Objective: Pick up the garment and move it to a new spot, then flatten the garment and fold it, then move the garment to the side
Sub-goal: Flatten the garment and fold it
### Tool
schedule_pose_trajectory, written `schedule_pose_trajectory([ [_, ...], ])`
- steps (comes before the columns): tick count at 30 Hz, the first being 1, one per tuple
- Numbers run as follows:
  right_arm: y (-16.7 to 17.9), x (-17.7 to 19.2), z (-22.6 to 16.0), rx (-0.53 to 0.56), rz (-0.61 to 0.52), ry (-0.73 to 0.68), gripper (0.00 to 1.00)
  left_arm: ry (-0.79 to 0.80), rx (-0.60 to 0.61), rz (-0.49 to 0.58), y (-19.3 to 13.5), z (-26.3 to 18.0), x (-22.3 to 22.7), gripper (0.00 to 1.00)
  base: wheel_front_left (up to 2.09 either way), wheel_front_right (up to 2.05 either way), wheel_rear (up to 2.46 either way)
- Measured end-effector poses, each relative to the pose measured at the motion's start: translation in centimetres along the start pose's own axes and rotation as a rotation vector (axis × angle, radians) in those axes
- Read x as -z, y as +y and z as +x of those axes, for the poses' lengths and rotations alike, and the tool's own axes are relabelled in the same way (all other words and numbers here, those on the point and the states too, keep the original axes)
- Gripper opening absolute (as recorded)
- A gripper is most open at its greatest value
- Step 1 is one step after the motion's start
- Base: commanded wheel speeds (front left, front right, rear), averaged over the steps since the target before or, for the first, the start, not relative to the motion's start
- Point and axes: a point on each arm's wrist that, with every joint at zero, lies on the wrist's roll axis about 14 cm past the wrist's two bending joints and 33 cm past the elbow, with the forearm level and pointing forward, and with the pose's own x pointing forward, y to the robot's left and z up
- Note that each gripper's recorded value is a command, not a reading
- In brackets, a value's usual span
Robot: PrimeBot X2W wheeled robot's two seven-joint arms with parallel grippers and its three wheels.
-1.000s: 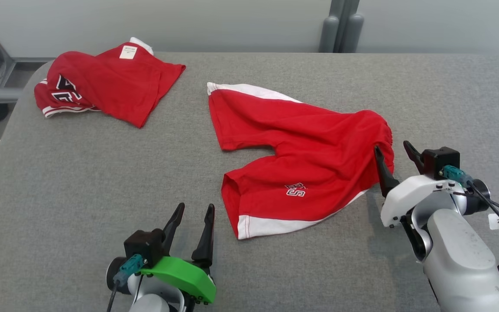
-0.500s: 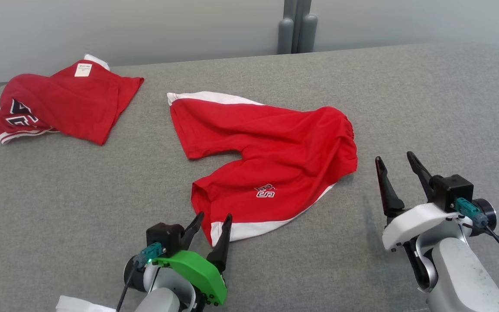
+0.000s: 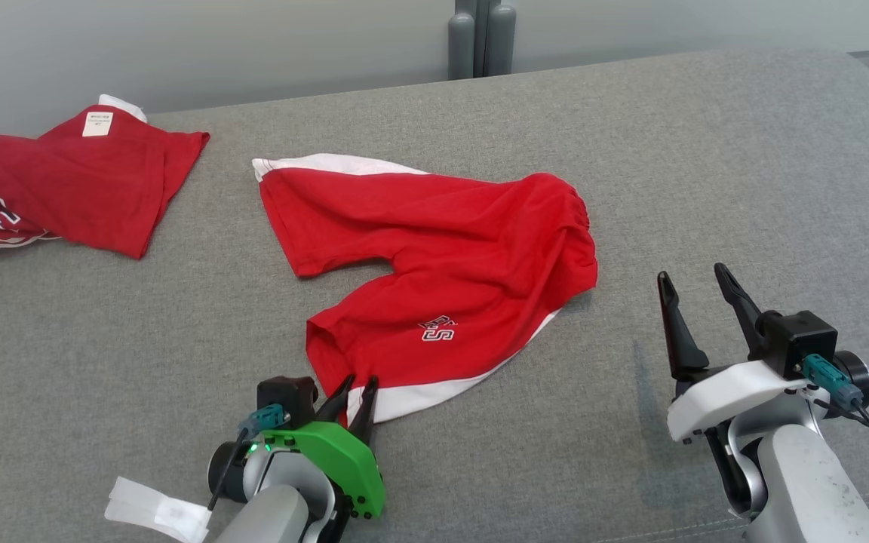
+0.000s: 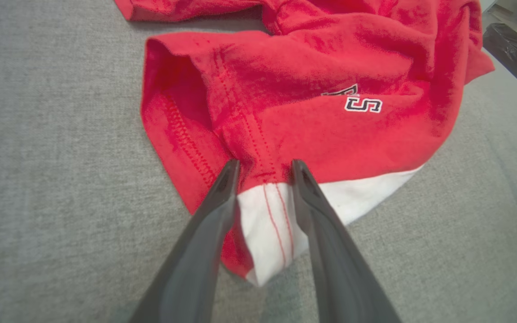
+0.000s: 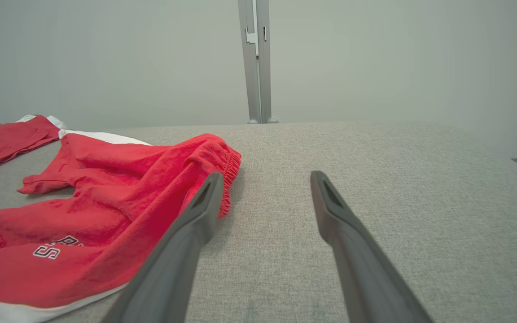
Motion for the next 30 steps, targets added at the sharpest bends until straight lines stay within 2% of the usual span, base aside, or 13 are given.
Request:
schedule_pose_trajectory([
  [1, 0.0, -0.1, 0.0, 0.001, -0.002, -0.003, 1.0, 0.003, -0.005, 0.009, 0.1, 0.1, 0.1, 0.42, 0.0, 0.0, 0.0],
  [3, 0.0, -0.2, 0.0, 0.002, 0.0, -0.006, 1.0, 0.003, -0.028, 0.008, 0.6, 0.2, 0.1, 0.54, 0.0, 0.0, 0.0],
  [6, 0.1, -0.2, 0.0, 0.001, 0.002, -0.004, 1.0, 0.02, -0.045, 0.023, 1.0, 0.2, 0.5, 0.86, 0.0, 0.0, 0.0],
  [8, 0.2, -0.2, -0.1, -0.001, 0.005, -0.004, 1.0, 0.027, -0.042, 0.028, 1.0, 0.3, 0.6, 0.85, 0.0, 0.0, 0.0],
  [9, 0.3, -0.2, -0.1, -0.002, 0.006, -0.005, 1.0, 0.021, -0.034, 0.026, 0.9, 0.3, 0.5, 0.76, 0.0, 0.0, 0.0],
  [10, 0.3, -0.3, 0.0, -0.002, 0.007, -0.006, 1.0, 0.018, -0.028, 0.024, 0.7, 0.4, 0.4, 0.62, 0.0, 0.0, 0.0],
  [12, 0.4, -0.3, 0.0, -0.003, 0.009, -0.008, 1.0, 0.007, -0.013, 0.026, 0.3, 0.5, 0.1, 0.44, 0.0, 0.0, 0.0],
  [14, 0.4, -0.3, 0.0, -0.003, 0.01, -0.01, 1.0, -0.002, -0.001, 0.025, 0.0, 0.6, -0.1, 0.3, 0.0, 0.0, 0.0],
  [17, 0.5, -0.3, 0.0, -0.002, 0.012, -0.01, 1.0, -0.005, 0.022, 0.041, -0.7, 0.7, -0.2, 0.0, 0.0, 0.0, 0.0],
  [24, 0.2, -0.4, 0.0, 0.008, 0.016, -0.016, 1.0, -0.187, 0.016, 0.019, -1.2, 1.6, -6.1, 0.0, 0.0, 0.0, 0.0],
  [27, 0.3, -0.2, 0.0, 0.008, 0.018, -0.01, 1.0, -0.306, 0.001, 0.012, -0.8, 1.3, -9.9, 0.0, 0.0, 0.0, 0.0],
  [30, 0.6, 0.1, 0.1, -0.002, 0.019, -0.001, 1.0, -0.353, -0.037, 0.016, 0.6, 0.8, -11.4, 0.0, 0.0, 0.0, 0.0],
])
